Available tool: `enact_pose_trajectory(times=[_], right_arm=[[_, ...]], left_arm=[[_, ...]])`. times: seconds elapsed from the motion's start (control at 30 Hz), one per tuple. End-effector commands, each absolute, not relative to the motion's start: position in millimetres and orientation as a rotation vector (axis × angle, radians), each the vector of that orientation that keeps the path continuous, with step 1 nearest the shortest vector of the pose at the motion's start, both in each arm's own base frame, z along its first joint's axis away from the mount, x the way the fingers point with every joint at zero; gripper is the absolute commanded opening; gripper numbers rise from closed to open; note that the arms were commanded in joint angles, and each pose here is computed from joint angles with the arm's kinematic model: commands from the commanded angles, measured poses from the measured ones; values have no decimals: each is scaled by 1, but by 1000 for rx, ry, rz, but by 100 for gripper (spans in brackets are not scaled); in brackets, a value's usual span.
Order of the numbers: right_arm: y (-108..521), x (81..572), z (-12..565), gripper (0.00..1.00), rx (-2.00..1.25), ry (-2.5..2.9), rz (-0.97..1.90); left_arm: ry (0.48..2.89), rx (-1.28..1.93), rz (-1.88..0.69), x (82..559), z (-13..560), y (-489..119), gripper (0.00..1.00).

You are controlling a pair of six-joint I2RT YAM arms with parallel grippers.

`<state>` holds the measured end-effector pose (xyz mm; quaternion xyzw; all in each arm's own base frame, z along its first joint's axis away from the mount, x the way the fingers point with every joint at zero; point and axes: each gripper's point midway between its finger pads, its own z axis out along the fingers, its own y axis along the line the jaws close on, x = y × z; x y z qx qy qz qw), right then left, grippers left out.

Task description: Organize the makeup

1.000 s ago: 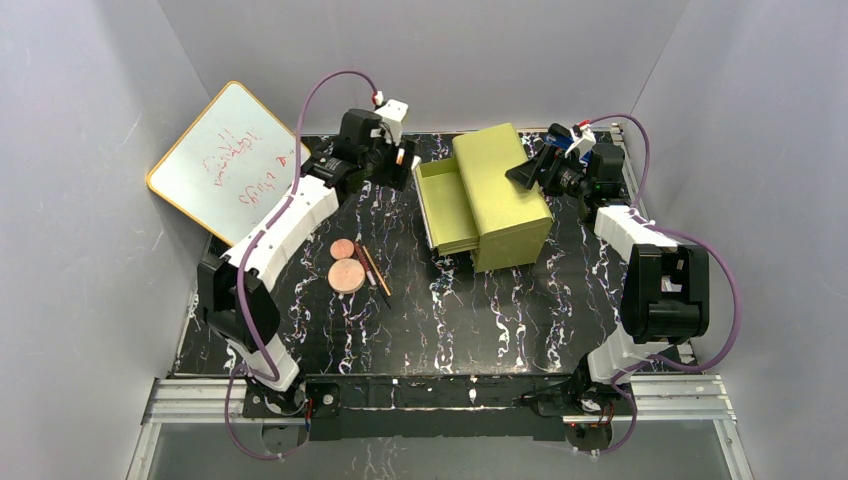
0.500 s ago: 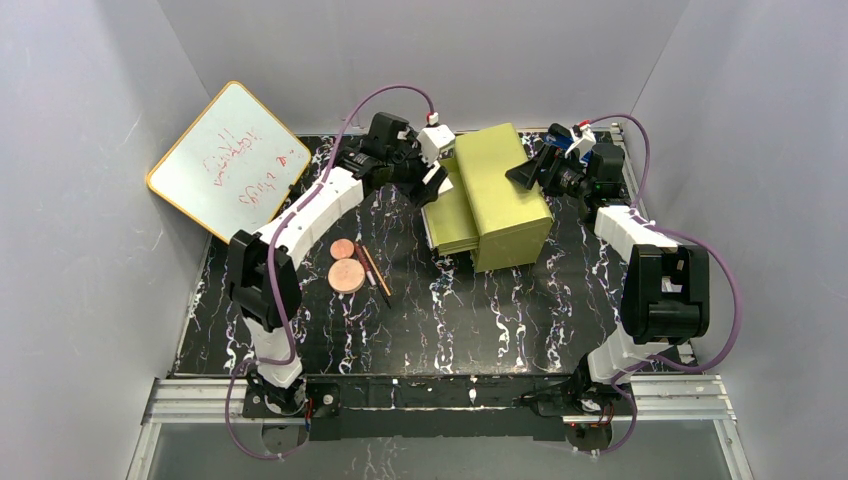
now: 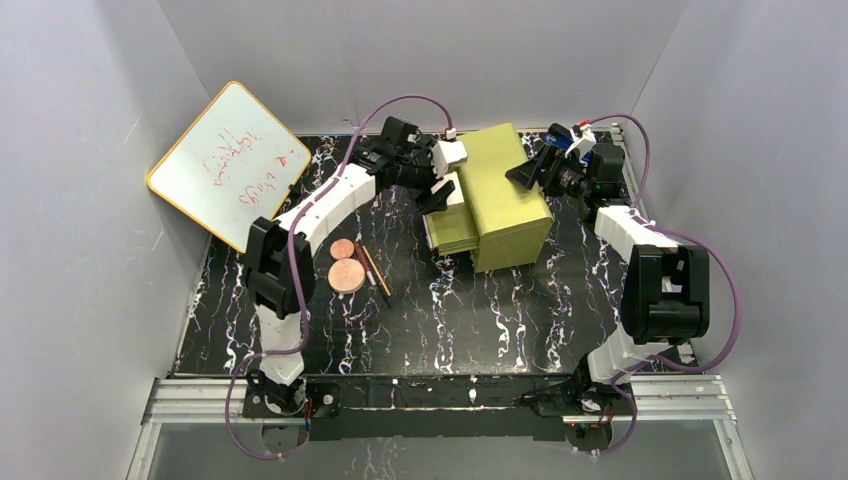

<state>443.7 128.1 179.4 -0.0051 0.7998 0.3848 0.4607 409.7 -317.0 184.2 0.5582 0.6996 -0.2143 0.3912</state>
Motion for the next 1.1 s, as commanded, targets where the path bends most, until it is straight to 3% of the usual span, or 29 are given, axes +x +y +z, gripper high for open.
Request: enact_pose_trajectory(times=[0.0,0.1,0.13,0.2,0.3,0.53,0.8,1.07], right_arm=[[119,405,103,100,44,2238,902],[118,405,102,100,46,2241,901],[118,405,102,100,46,2242,898],[117,405,101,100,46,2243,894],[118,404,99,100,48,2249,897],[117,405,98,100,47,2251,896],[118,405,96,100,49,2251,903],[118,404,98,100,46,2248,902]], left_arm=[[1769,1515,-619,398,176,-325,0],[1799,1520,-631,398,165,-328,0],[1809,1516,-628,400,163,-328,5],[1816,1513,-630,400,161,-329,35],[1800,1516,-609,403,165,-329,51],[1631,1394,-552,415,223,-327,59],[1464,1292,-650,405,292,-311,88],[1516,1308,-695,407,273,-314,84]])
